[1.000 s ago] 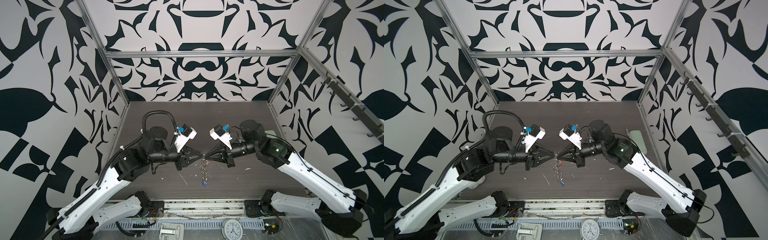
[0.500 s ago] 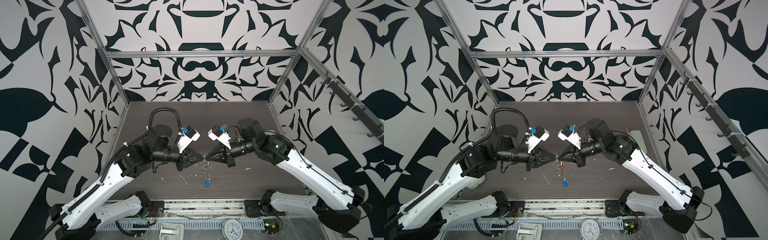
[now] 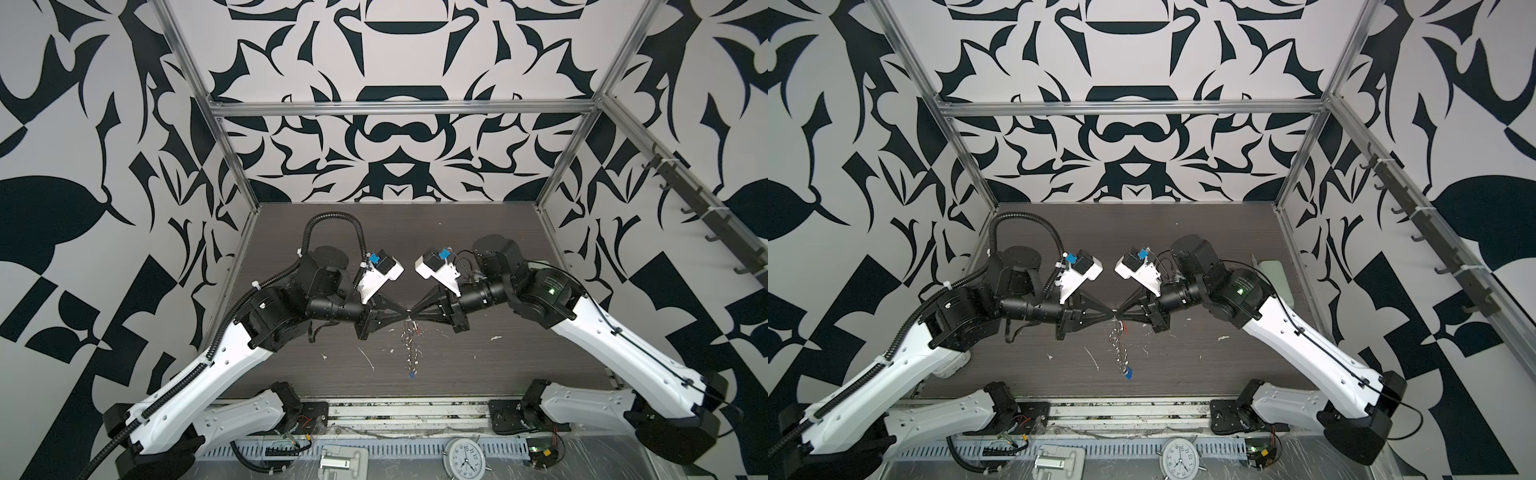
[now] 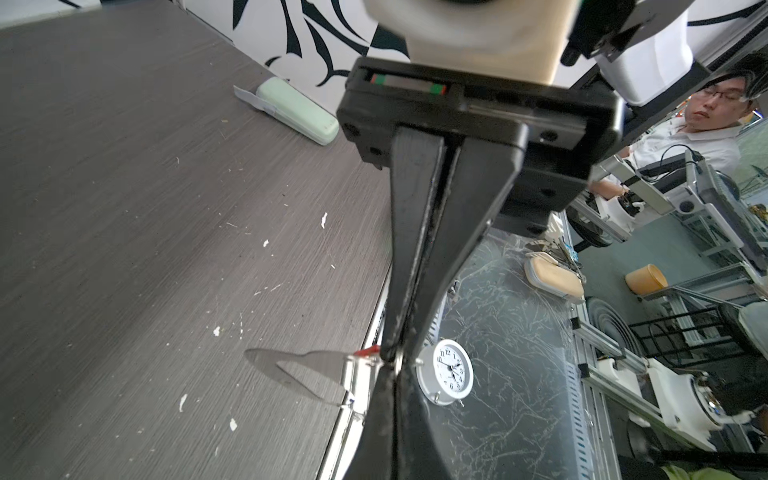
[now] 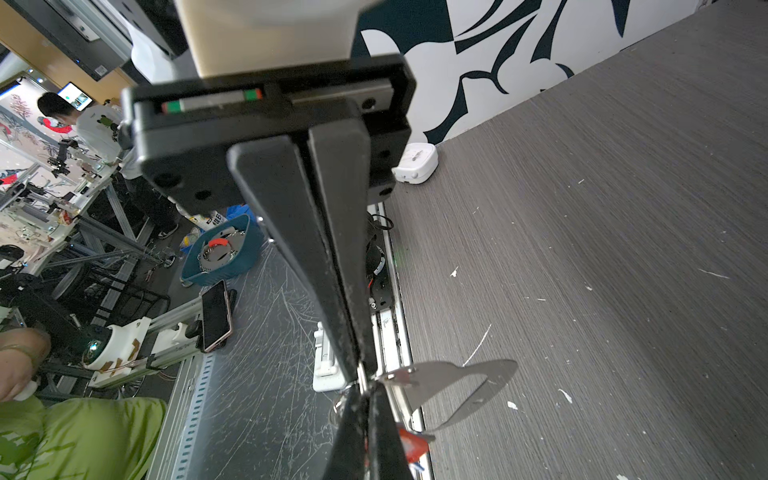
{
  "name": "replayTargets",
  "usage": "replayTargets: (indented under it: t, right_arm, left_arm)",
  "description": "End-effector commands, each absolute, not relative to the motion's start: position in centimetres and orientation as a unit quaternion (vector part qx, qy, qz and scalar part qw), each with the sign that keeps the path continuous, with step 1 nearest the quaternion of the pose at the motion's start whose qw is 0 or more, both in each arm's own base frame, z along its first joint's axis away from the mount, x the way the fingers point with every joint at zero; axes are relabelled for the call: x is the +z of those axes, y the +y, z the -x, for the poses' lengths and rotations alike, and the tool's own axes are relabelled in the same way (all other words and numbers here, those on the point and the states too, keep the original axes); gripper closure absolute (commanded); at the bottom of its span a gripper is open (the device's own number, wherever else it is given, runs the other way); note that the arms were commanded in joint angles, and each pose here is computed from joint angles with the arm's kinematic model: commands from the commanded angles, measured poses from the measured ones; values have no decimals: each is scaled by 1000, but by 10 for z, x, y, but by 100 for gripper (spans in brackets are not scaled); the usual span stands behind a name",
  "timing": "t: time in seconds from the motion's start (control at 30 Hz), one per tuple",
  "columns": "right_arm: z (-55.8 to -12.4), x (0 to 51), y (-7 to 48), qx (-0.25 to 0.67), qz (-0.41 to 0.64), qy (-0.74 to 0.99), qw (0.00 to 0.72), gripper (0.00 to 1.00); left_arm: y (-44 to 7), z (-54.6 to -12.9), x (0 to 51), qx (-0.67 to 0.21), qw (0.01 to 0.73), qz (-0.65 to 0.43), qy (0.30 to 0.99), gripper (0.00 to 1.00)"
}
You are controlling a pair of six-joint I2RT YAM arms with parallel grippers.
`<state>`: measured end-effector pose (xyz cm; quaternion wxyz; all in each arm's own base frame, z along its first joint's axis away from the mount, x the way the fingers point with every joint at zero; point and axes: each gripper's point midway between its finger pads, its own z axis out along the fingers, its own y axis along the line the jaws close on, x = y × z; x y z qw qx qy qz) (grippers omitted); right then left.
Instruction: Remove the keys from the keyring
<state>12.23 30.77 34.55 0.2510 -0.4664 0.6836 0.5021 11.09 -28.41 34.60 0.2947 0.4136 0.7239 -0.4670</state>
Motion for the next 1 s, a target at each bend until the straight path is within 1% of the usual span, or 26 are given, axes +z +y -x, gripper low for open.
replayTargets:
  t: [0.0, 0.03, 0.1, 0.23, 0.27, 0.37, 0.53, 0.67, 0.97]
  right_arm:
    - [-130, 381, 313, 518, 462, 644, 323, 86]
    - [-133, 384, 312, 515, 458, 639, 341, 77]
    - [-138, 392, 307, 510, 442, 628, 386, 65]
    - [-142, 403, 295, 516, 406, 590, 469, 52]
    - [-142, 405, 292, 520, 398, 581, 483, 51]
    - [-144, 399, 290, 530, 377, 568, 504, 49]
    - [-147, 388, 290, 545, 356, 555, 518, 49]
    - [-143, 389, 293, 559, 362, 543, 512, 49]
    - [-137, 386, 301, 571, 371, 534, 502, 46]
  left_arm:
    - [-283, -117, 362, -481, 350, -396, 699, 100]
    - [-281, -120, 365, -480, 369, -389, 694, 100]
    - [-277, -122, 371, -482, 398, -382, 681, 100]
    - [-273, -123, 379, -494, 432, -369, 658, 100]
    - [-272, -123, 381, -497, 438, -366, 654, 100]
    - [-270, -124, 385, -503, 455, -358, 642, 100]
    - [-268, -123, 391, -512, 470, -352, 627, 100]
    - [-269, -124, 391, -514, 470, -349, 627, 100]
    - [-268, -124, 393, -518, 477, -342, 623, 100]
